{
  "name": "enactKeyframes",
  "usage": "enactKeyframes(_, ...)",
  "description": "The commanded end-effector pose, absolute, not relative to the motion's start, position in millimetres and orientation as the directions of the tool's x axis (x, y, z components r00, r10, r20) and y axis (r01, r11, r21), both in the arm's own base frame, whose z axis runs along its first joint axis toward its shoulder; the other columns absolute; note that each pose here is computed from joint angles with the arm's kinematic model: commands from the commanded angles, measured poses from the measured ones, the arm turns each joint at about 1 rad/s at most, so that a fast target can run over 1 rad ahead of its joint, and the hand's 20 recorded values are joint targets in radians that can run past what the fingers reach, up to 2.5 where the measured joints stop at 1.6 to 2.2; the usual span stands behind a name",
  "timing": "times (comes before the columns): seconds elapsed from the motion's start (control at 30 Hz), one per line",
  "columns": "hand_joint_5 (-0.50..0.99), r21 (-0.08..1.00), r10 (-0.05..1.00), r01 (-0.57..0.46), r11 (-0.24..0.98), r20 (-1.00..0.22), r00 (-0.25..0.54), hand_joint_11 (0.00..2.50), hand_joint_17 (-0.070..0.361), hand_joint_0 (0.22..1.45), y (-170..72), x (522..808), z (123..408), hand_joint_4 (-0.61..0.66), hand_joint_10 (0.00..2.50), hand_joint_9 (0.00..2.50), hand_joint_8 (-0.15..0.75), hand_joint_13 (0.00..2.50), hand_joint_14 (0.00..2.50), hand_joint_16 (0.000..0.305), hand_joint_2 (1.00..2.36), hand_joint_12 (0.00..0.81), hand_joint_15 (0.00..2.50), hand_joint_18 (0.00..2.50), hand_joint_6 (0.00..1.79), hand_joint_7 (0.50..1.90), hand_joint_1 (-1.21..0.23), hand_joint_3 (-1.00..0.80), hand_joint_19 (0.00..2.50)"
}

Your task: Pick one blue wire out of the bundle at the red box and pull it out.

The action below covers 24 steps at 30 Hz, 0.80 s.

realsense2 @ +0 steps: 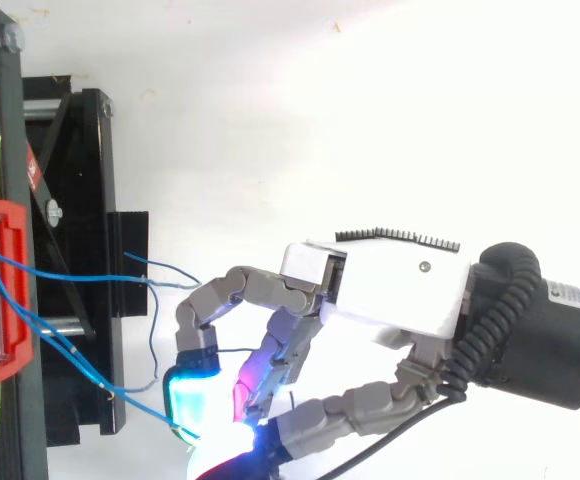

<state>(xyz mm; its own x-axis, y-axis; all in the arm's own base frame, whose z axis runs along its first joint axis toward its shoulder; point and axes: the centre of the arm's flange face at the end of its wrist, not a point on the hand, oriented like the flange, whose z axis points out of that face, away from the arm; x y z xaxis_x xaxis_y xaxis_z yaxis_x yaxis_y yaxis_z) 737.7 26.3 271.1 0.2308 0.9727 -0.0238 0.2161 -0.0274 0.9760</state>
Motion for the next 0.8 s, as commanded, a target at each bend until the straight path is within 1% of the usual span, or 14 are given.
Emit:
enactKeyframes(0.0,-0.02,0.973,0.973,0.231,-0.020,-0.034,0.229,0.21,0.145,0.61,26,734,277,-0.13,0.00,1.15,0.386,1.07,0.01,0.065,1.00,0.497,0.39,1.09,0.88,1.17,-0.96,-0.01,0.34)
enactKeyframes(0.27,-0.02,0.970,0.971,0.245,-0.006,-0.052,0.232,0.09,0.146,0.61,21,733,276,-0.12,0.00,1.03,0.411,1.02,0.01,0.065,1.00,0.500,0.38,1.05,0.88,1.16,-0.95,-0.03,0.32)
enactKeyframes(0.6,-0.02,0.969,0.970,0.248,-0.001,-0.059,0.234,0.09,0.143,0.62,18,732,274,-0.11,0.00,1.03,0.412,1.02,0.01,0.064,1.00,0.487,0.39,1.04,0.89,1.13,-0.95,-0.04,0.33)
enactKeyframes(0.77,-0.02,0.957,0.970,0.289,0.011,-0.080,0.230,0.10,0.143,0.62,16,722,253,-0.11,0.00,1.04,0.407,1.02,0.01,0.063,1.00,0.483,0.39,1.04,0.89,1.13,-0.95,-0.04,0.33)
